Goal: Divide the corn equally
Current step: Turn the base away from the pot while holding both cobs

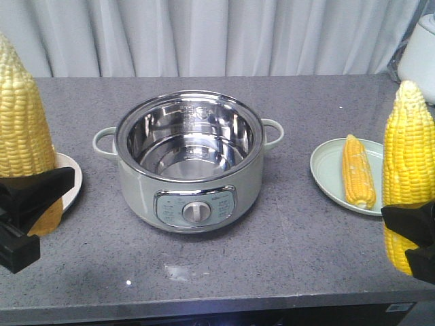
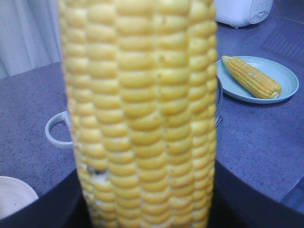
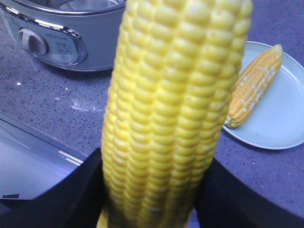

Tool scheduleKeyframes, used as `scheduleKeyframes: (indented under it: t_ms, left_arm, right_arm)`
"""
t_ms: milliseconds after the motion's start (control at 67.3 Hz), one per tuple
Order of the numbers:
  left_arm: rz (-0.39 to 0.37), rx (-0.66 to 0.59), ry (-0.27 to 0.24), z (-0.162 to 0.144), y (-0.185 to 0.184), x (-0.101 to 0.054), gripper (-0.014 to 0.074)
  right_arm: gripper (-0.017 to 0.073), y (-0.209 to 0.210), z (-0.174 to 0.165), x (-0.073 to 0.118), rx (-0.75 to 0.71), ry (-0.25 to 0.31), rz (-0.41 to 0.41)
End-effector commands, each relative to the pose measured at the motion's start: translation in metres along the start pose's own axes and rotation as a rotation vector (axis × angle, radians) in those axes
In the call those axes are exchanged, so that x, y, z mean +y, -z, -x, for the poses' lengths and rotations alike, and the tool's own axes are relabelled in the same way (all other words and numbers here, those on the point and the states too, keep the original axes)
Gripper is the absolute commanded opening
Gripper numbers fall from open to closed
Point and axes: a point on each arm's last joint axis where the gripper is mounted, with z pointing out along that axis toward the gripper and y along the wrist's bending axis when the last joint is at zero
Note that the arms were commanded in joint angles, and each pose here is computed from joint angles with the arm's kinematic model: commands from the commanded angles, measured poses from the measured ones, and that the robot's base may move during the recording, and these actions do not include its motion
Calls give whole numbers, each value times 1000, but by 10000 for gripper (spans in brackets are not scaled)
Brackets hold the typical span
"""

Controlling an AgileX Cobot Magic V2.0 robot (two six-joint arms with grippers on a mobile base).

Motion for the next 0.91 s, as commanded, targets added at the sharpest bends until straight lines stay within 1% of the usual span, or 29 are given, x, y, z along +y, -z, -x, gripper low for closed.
scheduleKeyframes:
  t_ms: [0,892]
  left_arm:
    - [-1,-106,10,15,5,0,263]
    - [-1,-106,10,15,5,0,263]
  right_arm:
    - [183,8,10,-2,-93,13,-17]
    - [183,8,10,-2,-93,13,-17]
